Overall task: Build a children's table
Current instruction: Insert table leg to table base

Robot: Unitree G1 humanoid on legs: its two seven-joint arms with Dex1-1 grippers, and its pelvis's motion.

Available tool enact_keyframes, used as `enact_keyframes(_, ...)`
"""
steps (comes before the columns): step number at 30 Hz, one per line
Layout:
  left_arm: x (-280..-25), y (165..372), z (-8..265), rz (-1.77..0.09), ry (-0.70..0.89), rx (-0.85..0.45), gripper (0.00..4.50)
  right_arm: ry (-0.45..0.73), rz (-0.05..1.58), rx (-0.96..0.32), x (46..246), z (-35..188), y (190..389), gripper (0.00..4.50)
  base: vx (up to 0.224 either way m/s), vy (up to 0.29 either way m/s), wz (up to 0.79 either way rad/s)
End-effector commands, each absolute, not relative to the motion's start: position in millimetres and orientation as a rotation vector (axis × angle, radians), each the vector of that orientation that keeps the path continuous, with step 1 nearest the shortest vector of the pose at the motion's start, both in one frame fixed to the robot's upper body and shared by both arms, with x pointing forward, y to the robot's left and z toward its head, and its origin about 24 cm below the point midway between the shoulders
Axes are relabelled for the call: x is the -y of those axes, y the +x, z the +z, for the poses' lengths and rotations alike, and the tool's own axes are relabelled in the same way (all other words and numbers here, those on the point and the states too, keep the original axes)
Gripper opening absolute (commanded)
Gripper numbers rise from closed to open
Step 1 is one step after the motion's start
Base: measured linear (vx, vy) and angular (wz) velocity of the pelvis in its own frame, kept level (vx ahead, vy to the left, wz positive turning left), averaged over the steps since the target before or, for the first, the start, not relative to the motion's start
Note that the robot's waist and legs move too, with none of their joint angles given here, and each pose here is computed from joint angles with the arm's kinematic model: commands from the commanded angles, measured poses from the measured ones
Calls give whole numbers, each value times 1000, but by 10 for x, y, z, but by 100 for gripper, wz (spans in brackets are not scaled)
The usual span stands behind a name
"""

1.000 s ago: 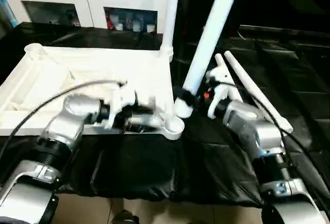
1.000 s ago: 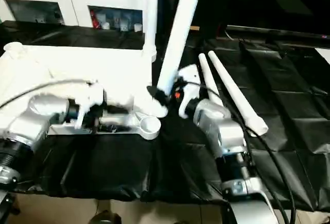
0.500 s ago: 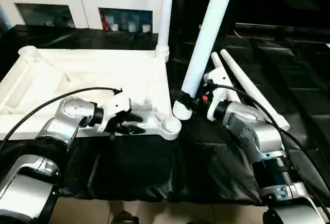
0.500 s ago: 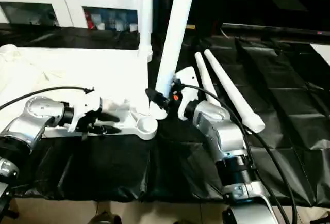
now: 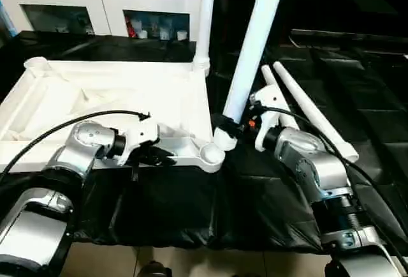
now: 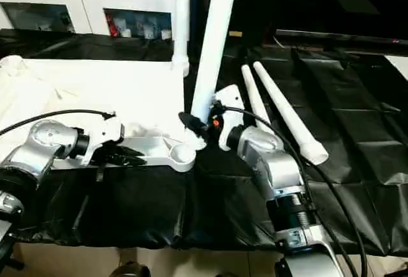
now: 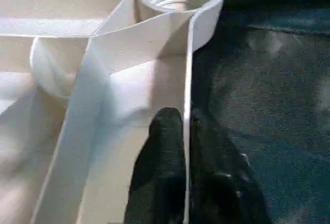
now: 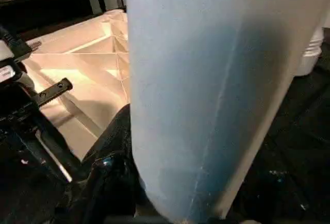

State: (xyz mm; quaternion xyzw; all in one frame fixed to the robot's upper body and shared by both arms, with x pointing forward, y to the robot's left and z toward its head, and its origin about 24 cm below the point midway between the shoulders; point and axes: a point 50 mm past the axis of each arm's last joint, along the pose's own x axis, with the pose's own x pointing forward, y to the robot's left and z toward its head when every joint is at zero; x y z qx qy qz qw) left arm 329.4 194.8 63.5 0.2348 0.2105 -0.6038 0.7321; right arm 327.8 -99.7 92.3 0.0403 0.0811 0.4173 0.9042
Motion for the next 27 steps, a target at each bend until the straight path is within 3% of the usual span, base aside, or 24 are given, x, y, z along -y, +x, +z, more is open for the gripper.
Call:
enact_keyframes(1, -1950, 3325, 689, -1320, 505, -448, 10, 64, 868, -135, 1003, 996, 3296, 188, 0, 0, 0)
enact_keyframes(9, -1836, 3346, 693, -1317, 460, -426, 0, 44, 882, -146, 1019, 989, 3307, 188, 0, 0, 0)
enact_keyframes(16, -1511, 3435, 653, -1225, 422, -382, 0, 24, 846, -171, 1068, 925, 3374, 188, 0, 0, 0)
enact_keyframes(21, -1472, 3453, 634, -1190, 445, -372, 0, 26, 835, -176, 1085, 917, 3404, 188, 0, 0, 0)
enact_keyframes(22, -1473, 3450, 631, -1194, 442, -380, 45, 25, 833, -176, 1088, 917, 3412, 188, 0, 0, 0)
enact_keyframes(26, -1502, 3443, 650, -1208, 430, -391, 59, 20, 824, -175, 1093, 912, 3460, 188, 0, 0, 0)
enact_keyframes(27, -1513, 3444, 654, -1206, 433, -392, 84, 20, 824, -174, 1091, 915, 3471, 188, 0, 0, 0)
